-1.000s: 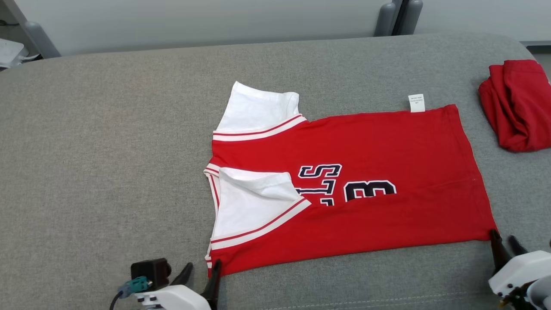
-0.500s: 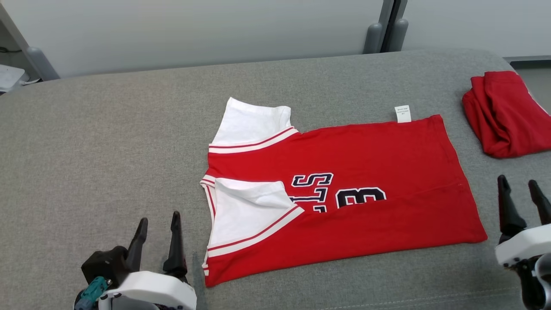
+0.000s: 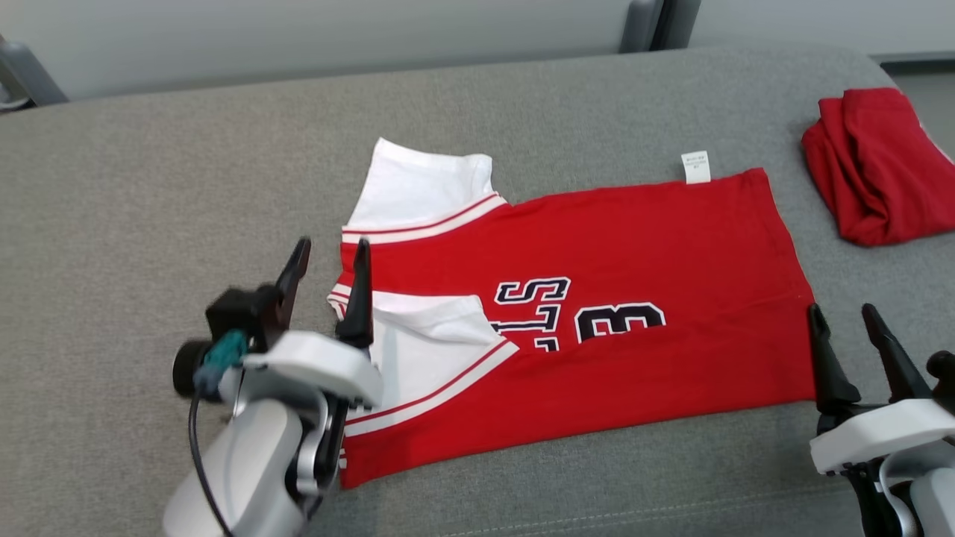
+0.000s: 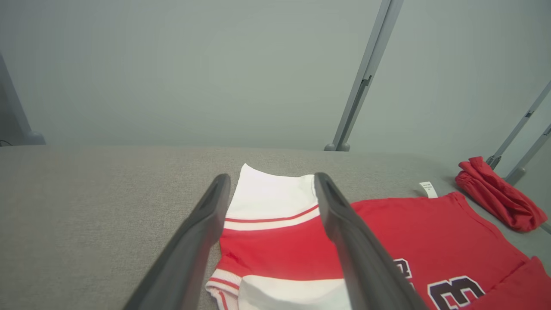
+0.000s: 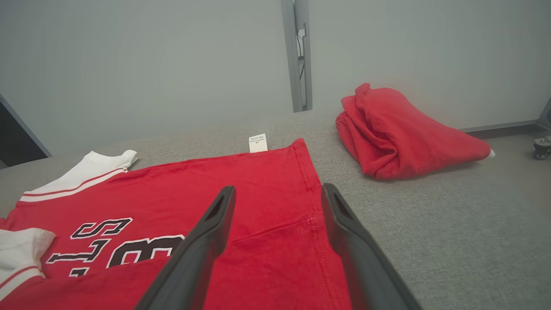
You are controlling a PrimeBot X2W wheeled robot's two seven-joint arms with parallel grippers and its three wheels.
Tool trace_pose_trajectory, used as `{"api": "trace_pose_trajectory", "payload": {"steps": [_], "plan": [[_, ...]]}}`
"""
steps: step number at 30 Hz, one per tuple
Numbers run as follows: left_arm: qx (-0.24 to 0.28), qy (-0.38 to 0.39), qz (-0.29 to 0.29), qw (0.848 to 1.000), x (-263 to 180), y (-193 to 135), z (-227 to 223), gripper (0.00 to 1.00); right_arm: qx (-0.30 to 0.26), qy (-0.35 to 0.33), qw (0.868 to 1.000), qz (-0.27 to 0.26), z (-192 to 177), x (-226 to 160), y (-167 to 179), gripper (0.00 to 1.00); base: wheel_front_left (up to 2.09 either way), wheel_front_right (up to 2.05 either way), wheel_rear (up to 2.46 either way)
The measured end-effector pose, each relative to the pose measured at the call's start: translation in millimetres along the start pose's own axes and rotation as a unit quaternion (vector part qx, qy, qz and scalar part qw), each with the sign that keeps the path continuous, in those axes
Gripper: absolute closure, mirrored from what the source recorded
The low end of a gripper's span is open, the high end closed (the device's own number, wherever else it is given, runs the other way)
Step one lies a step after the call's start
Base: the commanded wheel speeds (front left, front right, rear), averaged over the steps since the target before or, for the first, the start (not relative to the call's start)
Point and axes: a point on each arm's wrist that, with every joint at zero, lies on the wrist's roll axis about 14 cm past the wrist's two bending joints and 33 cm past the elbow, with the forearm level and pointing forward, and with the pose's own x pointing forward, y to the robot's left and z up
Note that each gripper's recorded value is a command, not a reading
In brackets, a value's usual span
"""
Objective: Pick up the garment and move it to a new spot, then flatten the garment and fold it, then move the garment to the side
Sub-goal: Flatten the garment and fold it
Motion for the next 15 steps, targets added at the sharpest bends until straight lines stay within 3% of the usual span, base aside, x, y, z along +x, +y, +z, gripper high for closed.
{"api": "trace_pose_trajectory", "payload": {"steps": [15], "plan": [[0.068, 0.102, -0.054, 0.991, 132.2, -15.4, -37.7, 0.00, -0.014, 0.045, 0.999, 0.012, -32.4, 42.7, -2.1, 0.00, 0.00, 0.00, 0.00]]}}
